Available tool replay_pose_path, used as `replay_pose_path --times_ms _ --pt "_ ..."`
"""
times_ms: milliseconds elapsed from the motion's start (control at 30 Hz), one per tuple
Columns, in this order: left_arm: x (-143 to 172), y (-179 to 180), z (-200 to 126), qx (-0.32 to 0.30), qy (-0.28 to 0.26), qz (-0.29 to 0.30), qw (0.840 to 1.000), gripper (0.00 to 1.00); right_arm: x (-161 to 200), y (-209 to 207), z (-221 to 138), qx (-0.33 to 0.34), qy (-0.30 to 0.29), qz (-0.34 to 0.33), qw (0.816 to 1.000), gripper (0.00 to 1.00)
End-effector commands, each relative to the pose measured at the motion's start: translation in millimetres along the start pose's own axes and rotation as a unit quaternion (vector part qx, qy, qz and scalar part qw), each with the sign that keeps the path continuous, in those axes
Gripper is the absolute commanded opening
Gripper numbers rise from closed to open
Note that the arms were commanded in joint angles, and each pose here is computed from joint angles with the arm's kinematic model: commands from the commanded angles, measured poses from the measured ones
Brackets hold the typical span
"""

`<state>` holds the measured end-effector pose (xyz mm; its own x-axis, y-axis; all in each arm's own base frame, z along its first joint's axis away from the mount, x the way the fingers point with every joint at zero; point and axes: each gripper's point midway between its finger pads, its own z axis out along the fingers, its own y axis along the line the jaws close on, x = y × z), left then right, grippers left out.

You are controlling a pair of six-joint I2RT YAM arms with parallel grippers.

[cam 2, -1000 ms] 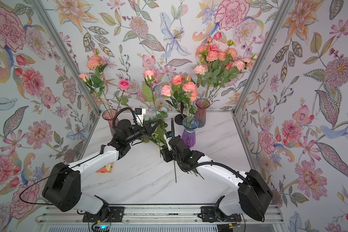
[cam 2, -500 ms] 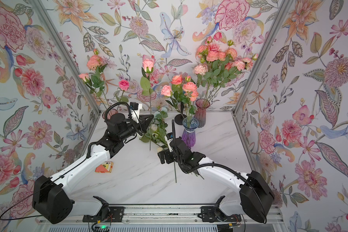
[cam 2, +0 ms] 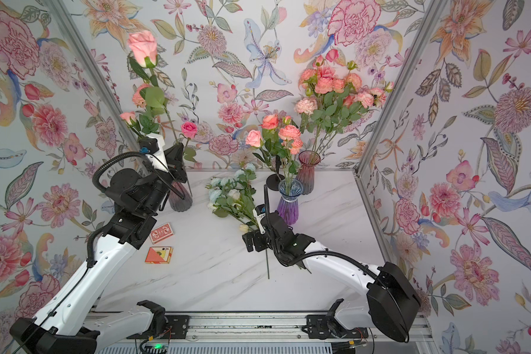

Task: Place the pink flowers into the vase
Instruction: Place the flower in the vase.

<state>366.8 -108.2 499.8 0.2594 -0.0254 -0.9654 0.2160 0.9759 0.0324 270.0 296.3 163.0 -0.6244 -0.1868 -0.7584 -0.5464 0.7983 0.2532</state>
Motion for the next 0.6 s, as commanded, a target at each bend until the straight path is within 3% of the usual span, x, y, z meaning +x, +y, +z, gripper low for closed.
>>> replay_pose_path --times_ms 0,267,567 --pt "-37 52 -9 -0.096 -0.06 0.02 0.993 0.0 -5 1 -4 -0.007 -0.012 0.0 1.0 0.99" --pt "-23 126 -8 -0.189 -0.093 0.01 0.978 0.0 -6 0 -1 -0.014 -0.023 0.0 1.0 1.0" --pt "19 160 26 -0.193 -0.091 -0.016 0.977 0.0 -18 19 -5 -0.068 -0.045 -0.034 0.996 0.99"
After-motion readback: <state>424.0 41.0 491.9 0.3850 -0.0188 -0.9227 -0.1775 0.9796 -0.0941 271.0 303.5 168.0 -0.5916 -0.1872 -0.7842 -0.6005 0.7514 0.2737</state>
